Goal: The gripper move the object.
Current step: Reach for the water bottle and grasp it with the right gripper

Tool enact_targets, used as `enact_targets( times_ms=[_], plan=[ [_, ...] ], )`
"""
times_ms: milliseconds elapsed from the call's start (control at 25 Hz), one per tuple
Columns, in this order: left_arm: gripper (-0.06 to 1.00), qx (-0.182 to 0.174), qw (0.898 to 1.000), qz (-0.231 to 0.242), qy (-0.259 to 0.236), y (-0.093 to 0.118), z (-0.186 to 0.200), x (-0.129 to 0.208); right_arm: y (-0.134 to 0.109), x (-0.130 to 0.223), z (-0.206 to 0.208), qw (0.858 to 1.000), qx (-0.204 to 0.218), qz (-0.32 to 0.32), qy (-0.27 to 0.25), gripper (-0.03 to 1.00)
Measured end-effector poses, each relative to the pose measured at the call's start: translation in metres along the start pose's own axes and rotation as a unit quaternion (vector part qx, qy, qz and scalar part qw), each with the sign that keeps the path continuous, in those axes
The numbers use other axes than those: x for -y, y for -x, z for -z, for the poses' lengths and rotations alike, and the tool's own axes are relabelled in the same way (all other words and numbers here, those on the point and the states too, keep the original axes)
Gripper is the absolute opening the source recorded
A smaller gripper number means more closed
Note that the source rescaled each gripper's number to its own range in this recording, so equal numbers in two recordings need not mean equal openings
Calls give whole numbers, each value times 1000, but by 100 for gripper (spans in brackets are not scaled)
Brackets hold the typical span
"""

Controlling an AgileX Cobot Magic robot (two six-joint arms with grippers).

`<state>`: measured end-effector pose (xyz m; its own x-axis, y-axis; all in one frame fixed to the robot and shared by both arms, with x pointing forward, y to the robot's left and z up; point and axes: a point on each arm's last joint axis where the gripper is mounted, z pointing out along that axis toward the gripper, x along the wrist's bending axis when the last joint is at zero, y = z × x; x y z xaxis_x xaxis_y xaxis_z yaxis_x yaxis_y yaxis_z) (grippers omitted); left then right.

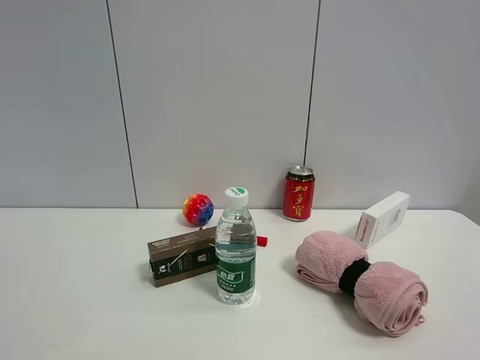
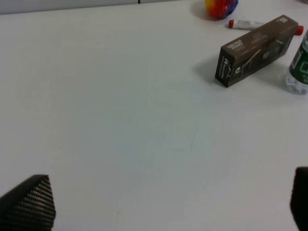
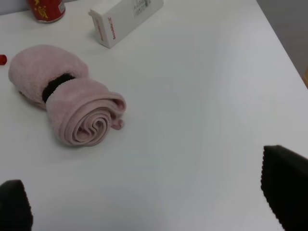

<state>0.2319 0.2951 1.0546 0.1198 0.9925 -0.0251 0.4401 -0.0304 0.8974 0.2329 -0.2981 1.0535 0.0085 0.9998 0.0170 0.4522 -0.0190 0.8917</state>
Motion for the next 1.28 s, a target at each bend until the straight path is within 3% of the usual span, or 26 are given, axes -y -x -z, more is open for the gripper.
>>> enact_targets(
  times_ms=[960,1040,1280],
  plan=[
    [100,0,1000,0,0,0,0,0,-1,-2,-1,1000,-3,-7,-5,100],
    [100,0,1000,0,0,0,0,0,-3,-17,0,1000,-16,-25,-5,100],
    [100,0,1000,0,0,0,0,0,-9,-112,7,997,-43,-48,41,100]
  ],
)
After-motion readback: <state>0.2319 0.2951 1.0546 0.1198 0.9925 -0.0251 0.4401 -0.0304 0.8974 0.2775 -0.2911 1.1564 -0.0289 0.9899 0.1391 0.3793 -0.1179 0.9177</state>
